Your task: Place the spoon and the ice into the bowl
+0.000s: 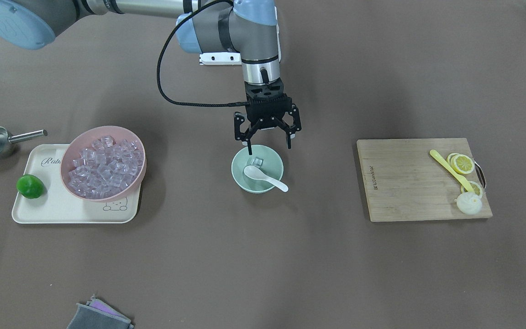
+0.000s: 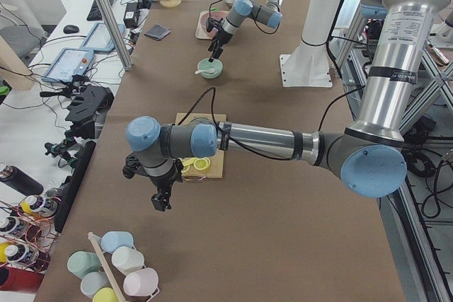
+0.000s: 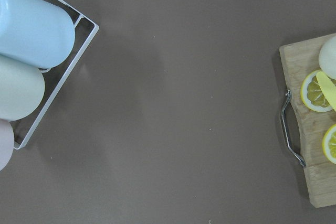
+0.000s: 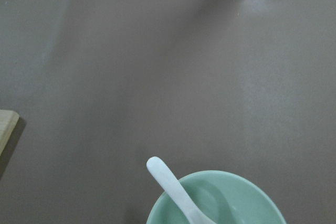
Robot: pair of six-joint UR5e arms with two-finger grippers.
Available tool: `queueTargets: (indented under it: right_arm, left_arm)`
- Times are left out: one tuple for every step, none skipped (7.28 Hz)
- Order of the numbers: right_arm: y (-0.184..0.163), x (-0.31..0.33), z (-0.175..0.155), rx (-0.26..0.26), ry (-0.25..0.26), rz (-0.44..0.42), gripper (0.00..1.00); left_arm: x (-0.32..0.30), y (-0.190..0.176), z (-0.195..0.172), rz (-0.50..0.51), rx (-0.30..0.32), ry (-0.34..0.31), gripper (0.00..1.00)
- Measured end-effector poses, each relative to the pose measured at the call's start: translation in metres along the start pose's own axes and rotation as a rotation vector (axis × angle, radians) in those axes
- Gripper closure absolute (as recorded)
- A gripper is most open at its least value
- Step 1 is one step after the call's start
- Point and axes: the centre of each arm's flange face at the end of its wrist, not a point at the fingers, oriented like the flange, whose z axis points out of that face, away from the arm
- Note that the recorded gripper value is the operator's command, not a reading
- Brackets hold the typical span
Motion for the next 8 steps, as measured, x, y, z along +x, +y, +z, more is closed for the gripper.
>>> queueTargets:
  right_arm:
    - [-0.005, 0.01, -0.016, 0.027, 0.012, -0.011, 0.0]
    - [-0.005, 0.024, -0.024, 0.048, 0.022, -0.02, 0.0]
    - [-0.005, 0.033, -0.027, 0.057, 0.024, -0.029, 0.0]
    - [-0.005, 0.038, -0.028, 0.064, 0.019, -0.037, 0.0]
    - [-0.005, 0.041, -0.028, 0.07, 0.012, -0.038, 0.0]
    - [-0.004, 0.045, -0.025, 0.071, 0.014, -0.039, 0.0]
    - [-0.002, 0.052, -0.021, 0.071, 0.022, -0.04, 0.0]
    - [0.002, 0.064, -0.017, 0.069, 0.036, -0.044, 0.0]
  left_arm:
    - [-0.011, 0.009, 0.0, -0.034, -0.007, 0.003, 0.02]
    - [-0.022, 0.02, 0.003, -0.066, -0.016, 0.007, 0.02]
    - [-0.034, 0.029, 0.0, -0.093, -0.014, 0.006, 0.02]
    - [-0.044, 0.036, -0.006, -0.115, -0.002, 0.003, 0.02]
    - [-0.05, 0.041, -0.011, -0.128, 0.006, 0.002, 0.02]
    - [-0.053, 0.042, -0.013, -0.134, 0.01, 0.001, 0.02]
    - [-0.054, 0.043, -0.013, -0.136, 0.011, 0.001, 0.02]
    - [-0.054, 0.044, -0.014, -0.137, 0.011, 0.001, 0.02]
